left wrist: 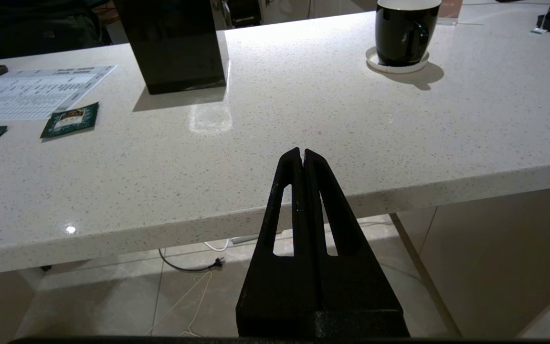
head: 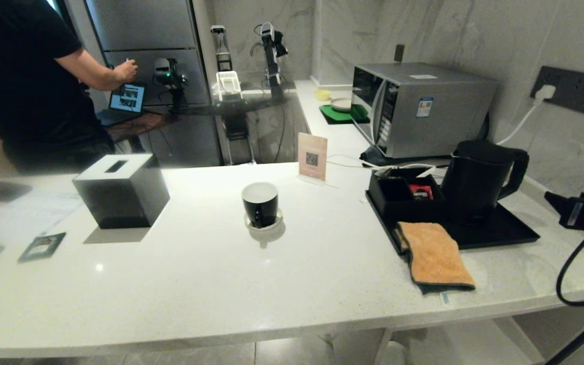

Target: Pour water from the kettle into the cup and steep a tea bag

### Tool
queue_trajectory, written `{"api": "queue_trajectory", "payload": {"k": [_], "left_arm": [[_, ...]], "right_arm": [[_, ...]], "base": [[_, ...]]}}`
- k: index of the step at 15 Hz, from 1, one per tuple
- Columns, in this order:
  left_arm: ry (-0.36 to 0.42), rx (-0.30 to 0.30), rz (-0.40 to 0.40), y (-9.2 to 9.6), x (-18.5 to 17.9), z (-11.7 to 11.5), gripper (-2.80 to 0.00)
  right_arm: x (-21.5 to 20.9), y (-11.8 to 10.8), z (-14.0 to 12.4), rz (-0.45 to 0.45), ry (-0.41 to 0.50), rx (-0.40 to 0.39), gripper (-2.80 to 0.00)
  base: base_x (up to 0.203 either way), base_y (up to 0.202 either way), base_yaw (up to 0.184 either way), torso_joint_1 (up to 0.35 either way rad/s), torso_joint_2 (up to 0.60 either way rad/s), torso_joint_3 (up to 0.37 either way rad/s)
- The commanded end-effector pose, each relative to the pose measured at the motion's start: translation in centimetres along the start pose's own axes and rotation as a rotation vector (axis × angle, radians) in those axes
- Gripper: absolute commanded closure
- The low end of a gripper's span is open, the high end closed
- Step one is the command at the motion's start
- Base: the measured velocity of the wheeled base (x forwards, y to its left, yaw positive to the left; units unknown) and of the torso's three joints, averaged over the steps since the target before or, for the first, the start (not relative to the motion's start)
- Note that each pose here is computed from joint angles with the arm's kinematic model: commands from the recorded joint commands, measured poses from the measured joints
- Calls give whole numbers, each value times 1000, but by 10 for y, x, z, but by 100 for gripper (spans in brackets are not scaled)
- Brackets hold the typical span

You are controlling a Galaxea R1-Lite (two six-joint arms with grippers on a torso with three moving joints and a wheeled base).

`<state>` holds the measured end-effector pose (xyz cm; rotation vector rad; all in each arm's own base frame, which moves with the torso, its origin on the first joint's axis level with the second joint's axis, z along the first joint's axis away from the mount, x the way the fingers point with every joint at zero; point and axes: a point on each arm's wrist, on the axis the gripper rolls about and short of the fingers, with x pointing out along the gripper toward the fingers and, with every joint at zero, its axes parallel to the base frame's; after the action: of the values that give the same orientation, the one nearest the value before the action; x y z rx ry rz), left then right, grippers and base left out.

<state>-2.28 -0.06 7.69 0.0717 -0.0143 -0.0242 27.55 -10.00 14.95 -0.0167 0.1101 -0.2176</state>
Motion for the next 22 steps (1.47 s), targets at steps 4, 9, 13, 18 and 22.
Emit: {"api": "queue_trajectory", "payload": {"k": [4, 9, 13, 18, 22], "left_arm": [[1, 1, 0, 0, 0, 0, 0], [1, 1, 0, 0, 0, 0, 0], [1, 1, 0, 0, 0, 0, 0], [1, 1, 0, 0, 0, 0, 0], [1, 1, 0, 0, 0, 0, 0]], "right_arm": [[65, -4, -20, 6, -77, -17, -280], [107, -5, -26, -7, -160, -83, -280], [112, -7, -33, -38, -171, -86, -280], [118, -16, -37, -62, -180, -84, -280], [131, -25, -35, -82, -215, -87, -280]], "base": [[0, 0, 0, 0, 0, 0], [0, 0, 0, 0, 0, 0], [0, 0, 0, 0, 0, 0], [0, 0, 0, 0, 0, 0], [0, 0, 0, 0, 0, 0]]}}
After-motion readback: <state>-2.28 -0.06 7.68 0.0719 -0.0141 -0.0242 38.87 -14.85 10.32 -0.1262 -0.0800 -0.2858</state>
